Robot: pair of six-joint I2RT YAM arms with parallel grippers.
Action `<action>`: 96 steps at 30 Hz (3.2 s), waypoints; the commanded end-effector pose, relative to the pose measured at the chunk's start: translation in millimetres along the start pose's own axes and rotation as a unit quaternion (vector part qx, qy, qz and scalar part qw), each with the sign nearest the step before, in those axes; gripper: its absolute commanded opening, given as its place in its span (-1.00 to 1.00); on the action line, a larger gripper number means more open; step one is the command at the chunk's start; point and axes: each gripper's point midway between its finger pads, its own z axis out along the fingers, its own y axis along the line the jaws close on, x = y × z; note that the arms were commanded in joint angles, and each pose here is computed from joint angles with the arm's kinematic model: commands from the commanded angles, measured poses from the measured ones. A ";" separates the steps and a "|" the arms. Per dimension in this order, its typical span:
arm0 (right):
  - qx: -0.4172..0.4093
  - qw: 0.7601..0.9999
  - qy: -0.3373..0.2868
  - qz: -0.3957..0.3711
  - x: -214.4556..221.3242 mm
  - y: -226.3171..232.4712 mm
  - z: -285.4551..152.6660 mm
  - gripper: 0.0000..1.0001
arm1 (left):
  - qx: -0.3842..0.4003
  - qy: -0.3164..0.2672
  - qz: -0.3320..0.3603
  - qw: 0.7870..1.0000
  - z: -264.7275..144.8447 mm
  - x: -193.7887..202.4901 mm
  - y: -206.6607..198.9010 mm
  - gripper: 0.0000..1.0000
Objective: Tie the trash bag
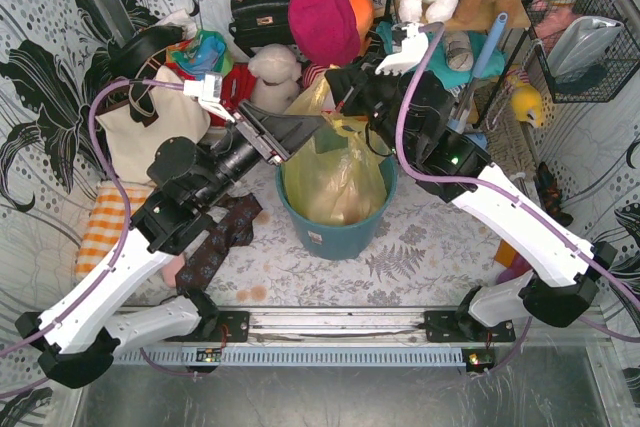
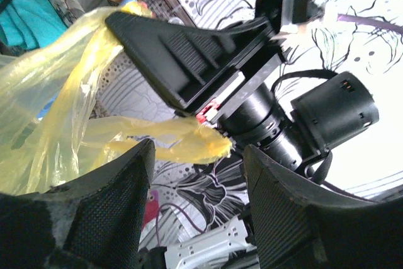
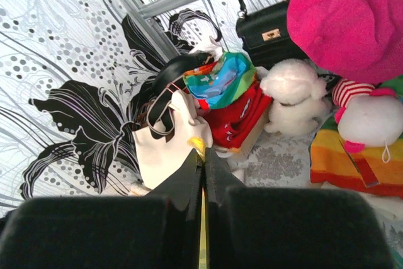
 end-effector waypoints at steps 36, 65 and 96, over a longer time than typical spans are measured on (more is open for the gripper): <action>0.003 0.999 -0.011 0.043 5.5 -20.9 -3.8 -1.00 | -0.042 -0.004 -0.030 0.999 22.9 15.0 -7.6 0.38; 0.006 0.999 -0.012 0.042 5.3 -25.4 -8.2 -1.00 | -0.037 0.004 0.009 0.999 20.1 15.5 -23.8 -1.00; -0.301 0.952 0.047 0.033 -42.4 133.0 7.6 -1.00 | 0.319 -0.009 0.267 0.909 35.4 -11.6 -190.6 -1.00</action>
